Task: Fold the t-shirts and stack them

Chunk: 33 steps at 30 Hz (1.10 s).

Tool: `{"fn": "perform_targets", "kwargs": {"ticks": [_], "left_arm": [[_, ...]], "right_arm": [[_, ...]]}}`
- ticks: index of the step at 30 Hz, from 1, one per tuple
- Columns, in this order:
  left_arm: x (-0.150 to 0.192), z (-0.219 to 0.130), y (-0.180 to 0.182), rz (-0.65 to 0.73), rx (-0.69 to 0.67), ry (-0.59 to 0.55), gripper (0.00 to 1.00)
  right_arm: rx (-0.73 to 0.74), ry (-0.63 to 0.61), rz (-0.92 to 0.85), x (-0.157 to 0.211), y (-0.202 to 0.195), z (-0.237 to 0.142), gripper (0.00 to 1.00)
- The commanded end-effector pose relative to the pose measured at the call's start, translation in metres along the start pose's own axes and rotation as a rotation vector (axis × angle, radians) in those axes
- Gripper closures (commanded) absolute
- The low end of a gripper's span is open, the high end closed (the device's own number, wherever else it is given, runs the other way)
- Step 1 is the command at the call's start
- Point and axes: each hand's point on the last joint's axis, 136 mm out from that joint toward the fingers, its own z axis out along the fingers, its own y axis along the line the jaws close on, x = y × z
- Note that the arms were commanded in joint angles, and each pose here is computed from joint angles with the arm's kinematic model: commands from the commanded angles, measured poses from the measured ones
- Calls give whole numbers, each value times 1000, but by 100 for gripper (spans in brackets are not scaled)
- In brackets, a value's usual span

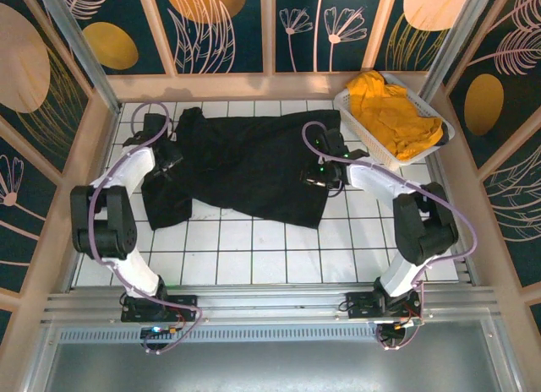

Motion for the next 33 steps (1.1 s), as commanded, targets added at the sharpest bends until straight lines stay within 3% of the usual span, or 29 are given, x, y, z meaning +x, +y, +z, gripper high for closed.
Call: {"fn": "perform_targets", "kwargs": {"ticks": [1,6,10,18,25,30,33], "left_arm": [[1,21,-25,24,97,47,54],[-11,48,-31,41,64,40,53],[-22,66,-15,42,-44,29,55],[-55,90,42,-32,-173,35,56],[-80,75,64,-57,-208,7,57],[-61,40,34,-39,-142,-13,57],[-15,28,16,-37,-91,35,54]], "right_arm": [[-16,72,-16,9,0,20,58],[59,143,50,13,-15,49,58],[213,221,168,26,-59,60,60],[377,272,370,30,-141,38,62],[401,229,377,2,-164,28,62],[363,122,327,-33,-151,16,62],[301,38,277,-54,-129,1,58]]}}
